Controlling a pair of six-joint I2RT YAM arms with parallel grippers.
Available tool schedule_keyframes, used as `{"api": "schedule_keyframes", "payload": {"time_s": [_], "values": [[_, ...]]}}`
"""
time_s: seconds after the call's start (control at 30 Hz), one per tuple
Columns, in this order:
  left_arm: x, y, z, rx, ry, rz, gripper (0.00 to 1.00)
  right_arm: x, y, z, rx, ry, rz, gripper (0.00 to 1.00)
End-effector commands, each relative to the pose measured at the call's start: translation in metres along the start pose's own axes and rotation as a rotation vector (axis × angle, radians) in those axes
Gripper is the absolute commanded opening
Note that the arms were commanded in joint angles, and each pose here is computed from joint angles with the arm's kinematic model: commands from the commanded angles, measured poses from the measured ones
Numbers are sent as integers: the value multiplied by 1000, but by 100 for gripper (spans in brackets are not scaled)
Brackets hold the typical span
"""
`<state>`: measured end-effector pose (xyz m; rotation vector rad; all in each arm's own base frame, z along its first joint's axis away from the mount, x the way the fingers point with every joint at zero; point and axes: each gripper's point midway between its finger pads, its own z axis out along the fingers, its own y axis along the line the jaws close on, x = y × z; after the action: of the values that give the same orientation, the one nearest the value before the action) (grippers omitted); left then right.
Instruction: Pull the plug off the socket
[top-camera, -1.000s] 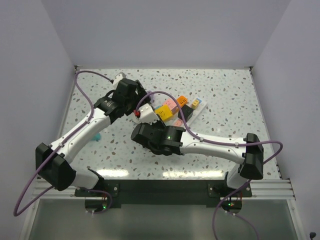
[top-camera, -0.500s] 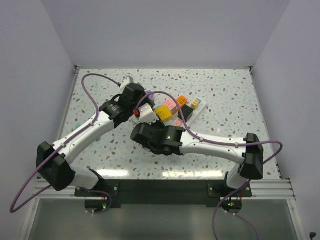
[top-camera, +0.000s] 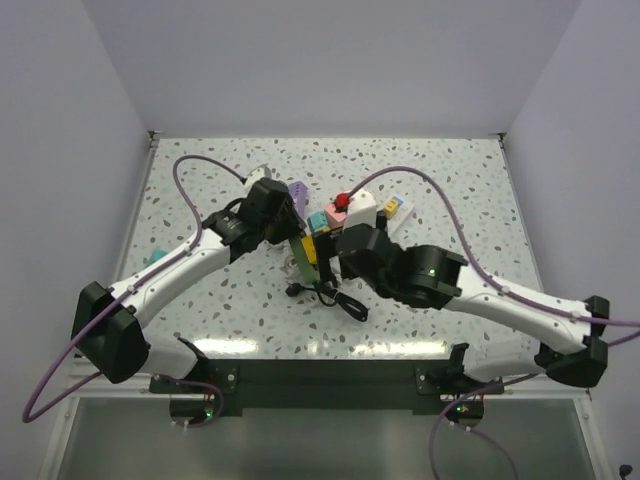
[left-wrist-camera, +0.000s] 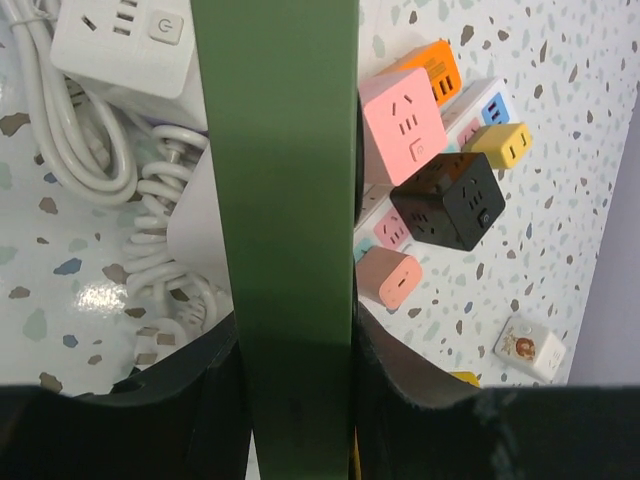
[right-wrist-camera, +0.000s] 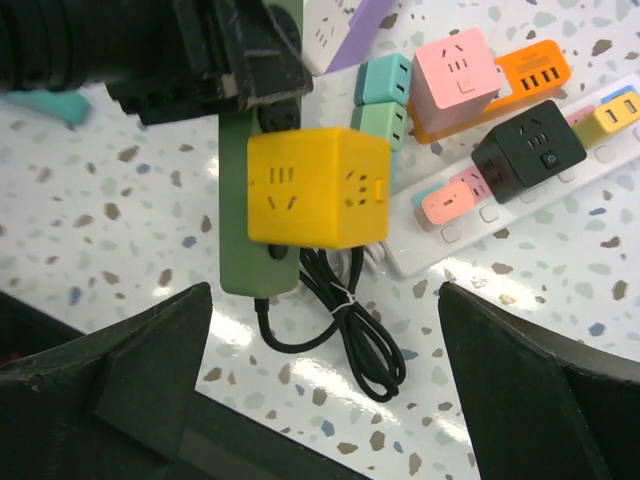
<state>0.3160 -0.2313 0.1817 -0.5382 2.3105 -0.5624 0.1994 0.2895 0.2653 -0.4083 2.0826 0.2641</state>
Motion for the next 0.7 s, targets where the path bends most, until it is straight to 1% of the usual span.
{"api": "schedule_keyframes", "payload": {"time_s": [0.0,0.03,0.07,0.1,0.17,0.2,0.23,0.27,0.33,0.37,0.47,0.67], "values": [[-20,-40,-18,221,-50,32,0,2,-31,-1,-65,47,171,98],[-18,-48,-21,279,-42,53,0,4,-36,0,-107,59,199,98],[-5,-49,-21,336,7,97,0,4,-41,0,-132,61,216,98],[-3,-59,-26,396,13,107,0,3,-44,-3,-191,53,228,98],[12,-63,-30,473,65,146,0,0,-39,-7,-257,52,214,98],[14,-66,-32,498,71,150,0,-1,-36,-7,-287,59,210,98],[16,-69,-36,528,71,152,0,3,-24,-10,-358,90,204,98],[24,-67,-37,546,94,151,0,4,-19,-9,-384,99,199,98],[22,-73,-43,589,80,141,0,12,7,-13,-519,155,203,98],[25,-72,-45,593,89,140,0,8,15,-14,-560,150,216,98],[21,-81,-53,636,69,138,0,17,23,-8,-596,180,232,98],[16,-90,-67,695,43,137,0,41,18,15,-519,252,206,98]]}}
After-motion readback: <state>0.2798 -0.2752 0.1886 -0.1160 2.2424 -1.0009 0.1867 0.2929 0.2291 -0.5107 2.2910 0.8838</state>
